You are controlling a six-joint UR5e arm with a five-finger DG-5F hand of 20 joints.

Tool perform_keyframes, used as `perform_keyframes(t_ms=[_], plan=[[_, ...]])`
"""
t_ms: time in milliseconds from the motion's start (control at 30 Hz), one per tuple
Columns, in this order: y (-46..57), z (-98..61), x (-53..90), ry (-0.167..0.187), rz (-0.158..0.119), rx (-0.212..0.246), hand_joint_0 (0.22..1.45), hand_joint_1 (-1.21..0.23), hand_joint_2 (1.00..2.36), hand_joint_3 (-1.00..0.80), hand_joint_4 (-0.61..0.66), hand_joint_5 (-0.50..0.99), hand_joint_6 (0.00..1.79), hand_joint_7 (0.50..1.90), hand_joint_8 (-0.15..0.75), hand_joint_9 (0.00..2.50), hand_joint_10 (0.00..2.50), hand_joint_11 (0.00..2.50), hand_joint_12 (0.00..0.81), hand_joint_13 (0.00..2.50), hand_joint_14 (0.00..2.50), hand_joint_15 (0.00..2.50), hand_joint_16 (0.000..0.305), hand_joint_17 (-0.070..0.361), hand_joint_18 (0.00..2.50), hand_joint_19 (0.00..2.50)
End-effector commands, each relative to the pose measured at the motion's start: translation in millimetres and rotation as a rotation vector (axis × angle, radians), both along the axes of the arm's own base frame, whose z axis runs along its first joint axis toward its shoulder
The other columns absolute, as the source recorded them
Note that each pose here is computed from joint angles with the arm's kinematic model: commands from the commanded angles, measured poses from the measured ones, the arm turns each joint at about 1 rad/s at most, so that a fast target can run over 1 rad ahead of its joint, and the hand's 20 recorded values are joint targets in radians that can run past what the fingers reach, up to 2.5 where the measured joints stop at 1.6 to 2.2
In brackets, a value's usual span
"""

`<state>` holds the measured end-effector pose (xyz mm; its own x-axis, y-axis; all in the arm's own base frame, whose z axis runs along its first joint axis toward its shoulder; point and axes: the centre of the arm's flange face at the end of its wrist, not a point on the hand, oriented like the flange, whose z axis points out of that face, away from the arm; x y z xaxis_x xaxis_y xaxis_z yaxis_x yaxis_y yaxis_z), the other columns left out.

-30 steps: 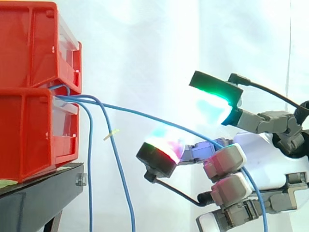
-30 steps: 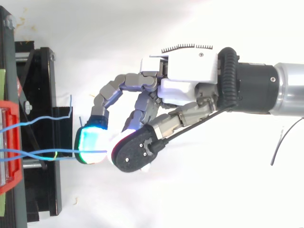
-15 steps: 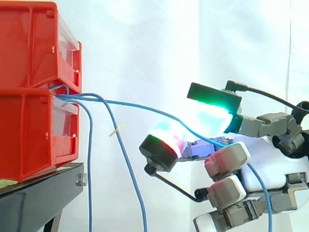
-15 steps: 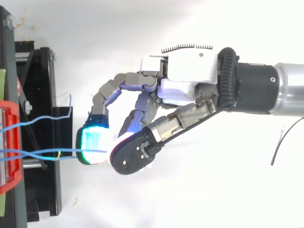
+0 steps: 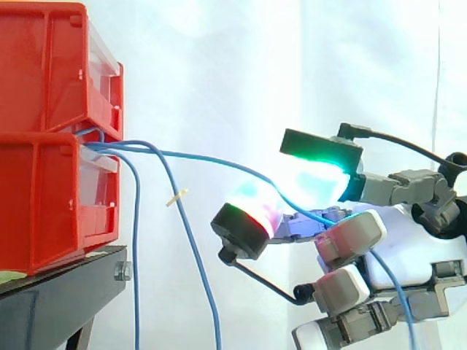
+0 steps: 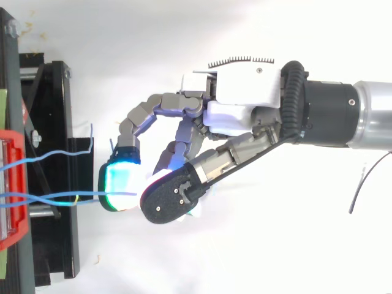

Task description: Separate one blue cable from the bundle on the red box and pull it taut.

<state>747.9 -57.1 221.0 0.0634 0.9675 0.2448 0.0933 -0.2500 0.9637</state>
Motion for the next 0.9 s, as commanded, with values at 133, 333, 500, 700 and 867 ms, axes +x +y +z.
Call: perform_keyframes(t_ms=[133,333,500,700,867], plan=[[0.0,0.0,-0.4,0.003,0.001,-0.006,0.61,-0.86,1.01,-0.18,-0.01,-0.03,0.9,0.94,0.265,1.35,0.02,0.7,0.393,1.11,0.02,0.6,0.051,0.116,0.69,0.52],[-0.7,-2.8,-4.1,0.037,0.001,-0.031,0.61,-0.87,1.01,-0.18,0.01,-0.03,0.89,0.94,0.278,1.11,0.02,0.43,0.403,1.02,0.02,0.49,0.052,0.116,0.69,0.49],[-1.1,-3.9,-5.7,0.051,0.002,-0.049,0.61,-0.87,1.01,-0.19,0.01,-0.03,0.89,0.95,0.275,0.96,0.01,0.29,0.404,0.93,0.02,0.41,0.051,0.116,0.66,0.47],[-8.8,-8.6,-13.1,0.114,-0.008,-0.11,0.61,-0.87,1.01,-0.18,0.02,-0.03,0.89,0.95,0.274,0.97,0.01,0.33,0.406,0.93,0.02,0.43,0.051,0.116,0.64,0.47],[-10.9,-9.2,-20.0,0.165,-0.004,-0.141,0.61,-0.87,1.01,-0.19,0.02,-0.03,0.89,0.96,0.272,0.97,0.01,0.33,0.407,0.93,0.02,0.43,0.051,0.115,0.63,0.47]])
